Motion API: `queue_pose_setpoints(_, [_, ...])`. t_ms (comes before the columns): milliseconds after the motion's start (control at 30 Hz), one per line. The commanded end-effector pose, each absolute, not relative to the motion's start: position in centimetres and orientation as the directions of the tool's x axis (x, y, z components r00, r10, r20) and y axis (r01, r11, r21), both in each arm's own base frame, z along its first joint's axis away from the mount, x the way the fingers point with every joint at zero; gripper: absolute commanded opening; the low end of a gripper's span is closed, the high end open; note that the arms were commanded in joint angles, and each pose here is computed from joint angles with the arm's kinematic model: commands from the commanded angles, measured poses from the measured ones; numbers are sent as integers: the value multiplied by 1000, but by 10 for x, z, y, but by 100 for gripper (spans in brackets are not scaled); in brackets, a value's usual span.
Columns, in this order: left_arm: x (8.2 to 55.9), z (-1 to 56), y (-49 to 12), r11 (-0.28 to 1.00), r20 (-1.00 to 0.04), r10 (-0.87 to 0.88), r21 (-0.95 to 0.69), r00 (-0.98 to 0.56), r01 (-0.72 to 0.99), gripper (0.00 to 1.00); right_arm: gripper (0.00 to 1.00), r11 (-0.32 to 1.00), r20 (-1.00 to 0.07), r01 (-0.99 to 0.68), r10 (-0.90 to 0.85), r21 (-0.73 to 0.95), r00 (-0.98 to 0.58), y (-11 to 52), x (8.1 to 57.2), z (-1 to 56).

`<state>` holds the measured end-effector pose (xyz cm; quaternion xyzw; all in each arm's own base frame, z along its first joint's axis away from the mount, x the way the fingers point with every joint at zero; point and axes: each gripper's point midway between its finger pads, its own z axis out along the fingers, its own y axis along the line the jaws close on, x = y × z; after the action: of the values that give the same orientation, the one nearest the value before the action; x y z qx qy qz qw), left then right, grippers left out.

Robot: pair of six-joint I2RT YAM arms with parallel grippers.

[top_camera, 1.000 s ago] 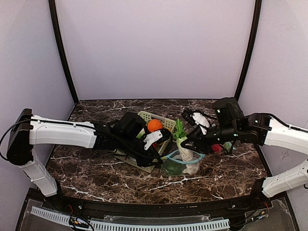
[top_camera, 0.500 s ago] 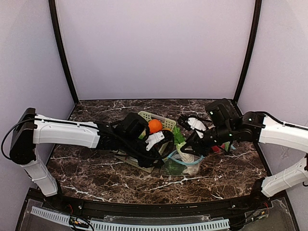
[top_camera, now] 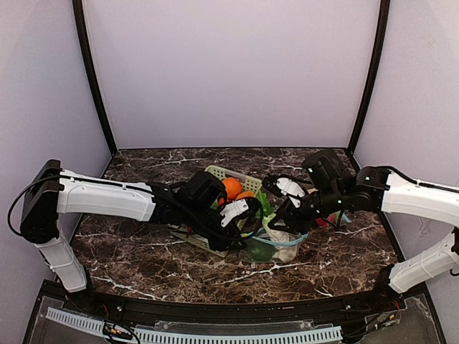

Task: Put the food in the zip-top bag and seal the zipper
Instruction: Pick up the zipper food storage bag at the center of the board, then place the fake vegetable in the zipper food storage bag.

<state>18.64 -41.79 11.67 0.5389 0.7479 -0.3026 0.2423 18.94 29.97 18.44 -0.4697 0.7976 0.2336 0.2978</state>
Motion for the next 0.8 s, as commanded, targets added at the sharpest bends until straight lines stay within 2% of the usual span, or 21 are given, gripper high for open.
queue_pose_setpoints(0, [195, 128, -424, 228, -719, 640, -160, -271, 961, 24, 4, 461, -694, -884, -611, 80, -381, 301, 196, 188])
queue_pose_setpoints(233, [205, 131, -423, 270, -734, 624, -121, -269, 955, 1, 2, 463, -667, -883, -636, 72, -388, 297, 193, 177])
queue_pose_setpoints(767, [218, 141, -400, 296, -738, 629, -64, -245, 953, 1, 0, 427, -468, -903, -790, 40, -395, 297, 169, 122])
